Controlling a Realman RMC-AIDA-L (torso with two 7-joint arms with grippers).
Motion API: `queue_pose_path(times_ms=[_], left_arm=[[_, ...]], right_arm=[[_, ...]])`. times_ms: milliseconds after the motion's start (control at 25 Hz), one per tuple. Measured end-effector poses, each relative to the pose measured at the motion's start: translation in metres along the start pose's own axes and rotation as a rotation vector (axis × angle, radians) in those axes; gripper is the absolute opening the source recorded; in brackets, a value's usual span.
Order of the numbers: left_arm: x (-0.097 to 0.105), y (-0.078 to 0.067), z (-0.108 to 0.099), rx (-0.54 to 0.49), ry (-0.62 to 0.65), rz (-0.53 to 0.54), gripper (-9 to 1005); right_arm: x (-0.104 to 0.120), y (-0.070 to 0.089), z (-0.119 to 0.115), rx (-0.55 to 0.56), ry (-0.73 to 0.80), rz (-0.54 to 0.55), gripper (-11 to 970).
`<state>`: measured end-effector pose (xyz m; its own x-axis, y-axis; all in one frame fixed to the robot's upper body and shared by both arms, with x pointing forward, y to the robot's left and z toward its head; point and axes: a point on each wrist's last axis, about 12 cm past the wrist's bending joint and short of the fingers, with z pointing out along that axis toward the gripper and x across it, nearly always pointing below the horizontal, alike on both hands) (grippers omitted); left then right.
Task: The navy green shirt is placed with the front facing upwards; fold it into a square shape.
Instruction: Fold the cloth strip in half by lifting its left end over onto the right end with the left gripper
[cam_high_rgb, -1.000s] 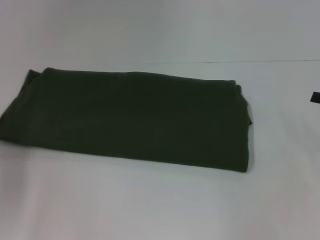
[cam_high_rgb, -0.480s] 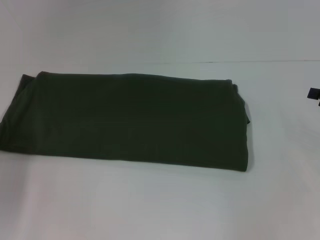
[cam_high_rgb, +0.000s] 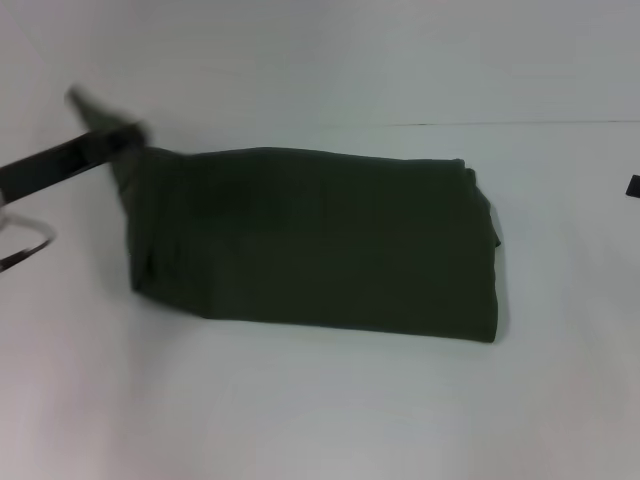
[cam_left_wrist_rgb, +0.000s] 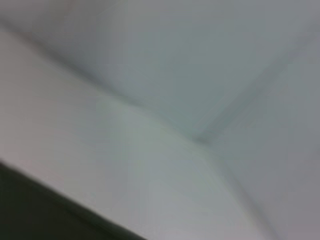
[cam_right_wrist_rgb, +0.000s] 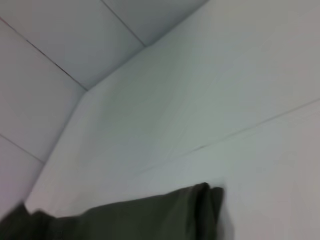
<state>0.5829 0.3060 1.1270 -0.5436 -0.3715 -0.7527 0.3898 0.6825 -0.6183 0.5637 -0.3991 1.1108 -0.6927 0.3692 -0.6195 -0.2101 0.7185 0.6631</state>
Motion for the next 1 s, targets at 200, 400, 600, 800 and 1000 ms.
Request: queue_pose_path(times_ms=[200, 400, 600, 800, 1000], left_arm=[[0.010, -0.055, 0.057, 0.303, 0.056, 0.007, 62], [0.063, -0.093, 0.106, 0.479, 0.154, -0.103, 66], [0.128, -0.097, 0.123, 0.385, 0.118, -0.215, 70], [0.158, -0.113, 0.112, 0.386, -0.003, -0.221, 148], [0.158, -0.121, 0.099, 0.505, -0.062, -0.194, 319]], right_arm=[[0.004, 0.003, -0.005, -0.042, 0.004, -0.021, 659], [0.007, 0.004, -0.010, -0.068, 0.020, -0.041, 632], [0.008, 0.003, -0.012, -0.068, 0.033, -0.068, 605], [0.009, 0.002, -0.013, -0.062, 0.041, -0.075, 586], [0.011, 0.002, -0.010, -0.054, 0.062, -0.076, 592]])
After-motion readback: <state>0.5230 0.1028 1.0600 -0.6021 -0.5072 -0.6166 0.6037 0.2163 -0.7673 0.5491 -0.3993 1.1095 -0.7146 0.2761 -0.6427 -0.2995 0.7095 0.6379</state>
